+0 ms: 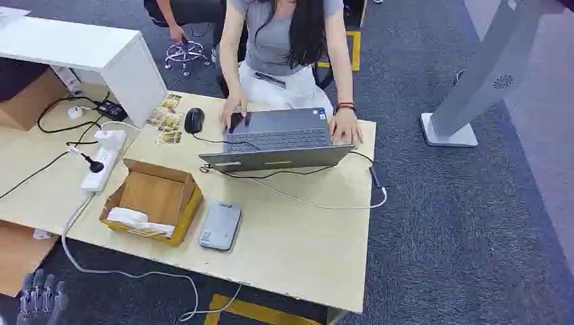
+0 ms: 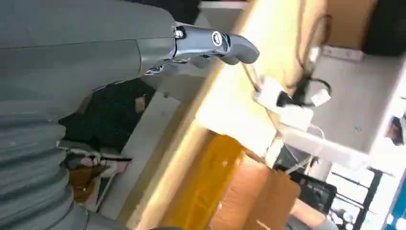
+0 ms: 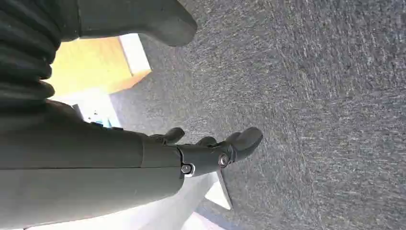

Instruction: Pass the card to the sensor for recognition and then transmit it.

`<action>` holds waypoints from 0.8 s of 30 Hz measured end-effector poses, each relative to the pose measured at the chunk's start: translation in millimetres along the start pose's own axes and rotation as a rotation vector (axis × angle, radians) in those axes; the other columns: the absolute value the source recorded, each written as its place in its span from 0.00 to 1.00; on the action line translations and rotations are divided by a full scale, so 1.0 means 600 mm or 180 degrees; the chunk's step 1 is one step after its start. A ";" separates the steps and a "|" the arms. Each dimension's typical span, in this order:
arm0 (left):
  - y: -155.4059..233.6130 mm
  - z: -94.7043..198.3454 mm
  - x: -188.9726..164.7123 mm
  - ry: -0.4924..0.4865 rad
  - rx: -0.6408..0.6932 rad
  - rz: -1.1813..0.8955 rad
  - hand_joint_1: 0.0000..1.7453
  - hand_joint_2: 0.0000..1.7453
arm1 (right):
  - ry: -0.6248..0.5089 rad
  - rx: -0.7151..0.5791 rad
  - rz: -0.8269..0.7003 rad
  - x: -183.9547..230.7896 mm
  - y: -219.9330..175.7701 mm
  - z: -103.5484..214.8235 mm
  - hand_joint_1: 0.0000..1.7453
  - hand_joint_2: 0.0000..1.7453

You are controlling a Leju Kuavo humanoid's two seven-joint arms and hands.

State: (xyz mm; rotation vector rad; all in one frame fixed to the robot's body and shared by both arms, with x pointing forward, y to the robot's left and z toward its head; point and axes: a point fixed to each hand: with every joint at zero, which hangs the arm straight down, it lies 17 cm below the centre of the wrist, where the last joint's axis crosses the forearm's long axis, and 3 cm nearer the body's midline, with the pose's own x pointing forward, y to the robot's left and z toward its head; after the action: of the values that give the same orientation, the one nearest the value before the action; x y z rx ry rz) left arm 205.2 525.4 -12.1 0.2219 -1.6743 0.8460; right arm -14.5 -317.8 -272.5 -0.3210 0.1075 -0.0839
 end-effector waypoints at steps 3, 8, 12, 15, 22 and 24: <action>-0.028 -0.018 0.029 -0.0129 -0.0132 -0.0133 0.00 1.00 | 0.0006 -0.0009 0.0022 -0.001 -0.004 0.000 0.00 1.00; -0.087 -0.043 0.075 -0.0357 -0.0359 -0.0346 0.00 1.00 | 0.0000 -0.0014 0.0071 0.000 -0.007 0.000 0.00 1.00; -0.135 -0.065 0.085 -0.0398 -0.0552 -0.0682 0.00 1.00 | 0.0002 -0.0007 0.0106 0.001 -0.008 0.000 0.00 1.00; -0.172 -0.083 0.085 -0.0391 -0.0698 -0.0969 0.00 1.00 | 0.0005 0.0001 0.0124 0.001 -0.009 0.001 0.00 1.00; -0.264 -0.135 0.071 -0.0348 -0.1067 -0.1626 0.00 1.00 | -0.0031 0.0020 0.0201 0.006 -0.013 0.001 0.00 1.00; -0.290 -0.150 0.068 -0.0347 -0.1161 -0.1815 0.00 1.00 | -0.0045 0.0026 0.0232 0.008 -0.015 0.001 0.00 1.00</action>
State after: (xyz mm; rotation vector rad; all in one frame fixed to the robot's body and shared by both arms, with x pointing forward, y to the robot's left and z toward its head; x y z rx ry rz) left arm 360.2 469.1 100.6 0.4689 -1.7068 0.1015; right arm -10.4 -326.3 -269.3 -0.3090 0.1048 -0.0098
